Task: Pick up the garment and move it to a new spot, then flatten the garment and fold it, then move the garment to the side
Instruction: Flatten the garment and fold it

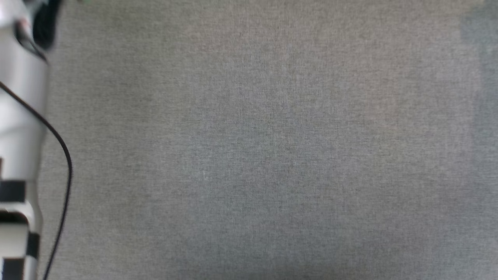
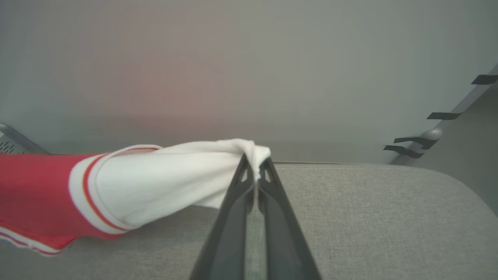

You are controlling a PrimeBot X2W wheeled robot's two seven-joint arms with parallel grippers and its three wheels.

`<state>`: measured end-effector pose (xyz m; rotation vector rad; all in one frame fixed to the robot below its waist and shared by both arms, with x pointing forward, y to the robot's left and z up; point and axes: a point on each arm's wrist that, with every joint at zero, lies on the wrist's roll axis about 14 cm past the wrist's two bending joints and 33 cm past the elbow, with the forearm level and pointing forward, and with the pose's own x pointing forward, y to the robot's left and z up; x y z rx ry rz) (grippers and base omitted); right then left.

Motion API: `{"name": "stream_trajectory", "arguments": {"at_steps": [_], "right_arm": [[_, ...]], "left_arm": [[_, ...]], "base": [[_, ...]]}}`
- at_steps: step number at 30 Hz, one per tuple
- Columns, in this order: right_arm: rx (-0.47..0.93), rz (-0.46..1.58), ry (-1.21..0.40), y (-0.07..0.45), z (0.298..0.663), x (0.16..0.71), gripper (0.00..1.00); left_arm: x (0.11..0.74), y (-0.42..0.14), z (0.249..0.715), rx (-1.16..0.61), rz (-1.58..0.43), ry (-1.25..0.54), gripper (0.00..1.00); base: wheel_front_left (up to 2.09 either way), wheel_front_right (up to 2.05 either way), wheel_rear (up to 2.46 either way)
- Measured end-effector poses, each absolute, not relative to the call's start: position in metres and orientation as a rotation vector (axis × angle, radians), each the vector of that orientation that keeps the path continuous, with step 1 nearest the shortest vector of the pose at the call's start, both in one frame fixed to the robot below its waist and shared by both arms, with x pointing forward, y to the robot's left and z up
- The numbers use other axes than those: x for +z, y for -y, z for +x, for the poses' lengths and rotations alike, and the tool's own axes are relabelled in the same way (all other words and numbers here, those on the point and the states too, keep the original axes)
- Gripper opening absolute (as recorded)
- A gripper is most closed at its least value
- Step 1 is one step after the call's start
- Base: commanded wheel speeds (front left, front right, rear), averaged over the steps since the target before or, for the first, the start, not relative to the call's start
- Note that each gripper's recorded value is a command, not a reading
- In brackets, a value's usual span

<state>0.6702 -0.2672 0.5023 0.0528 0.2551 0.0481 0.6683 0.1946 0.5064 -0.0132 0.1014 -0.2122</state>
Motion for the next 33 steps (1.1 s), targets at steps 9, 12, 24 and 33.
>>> {"name": "stream_trajectory", "arguments": {"at_steps": [9,12,24,33], "right_arm": [[0.057,0.074,-0.487,0.272,0.590,0.451,0.00],[0.058,0.093,-0.532,0.273,0.566,0.444,0.00],[0.023,0.183,-0.643,0.288,0.472,0.438,0.00],[0.012,0.244,-0.723,0.295,0.407,0.436,0.00]], "left_arm": [[0.452,-0.210,0.585,-0.176,-0.081,-0.299,0.00],[0.443,-0.210,0.558,-0.178,-0.092,-0.354,0.00],[0.431,-0.206,0.457,-0.193,-0.145,-0.509,0.00],[0.429,-0.205,0.392,-0.195,-0.191,-0.595,0.00]], "base": [[0.00,0.00,0.00],[0.00,0.00,0.00],[0.00,0.00,0.00],[0.00,0.00,0.00]]}}
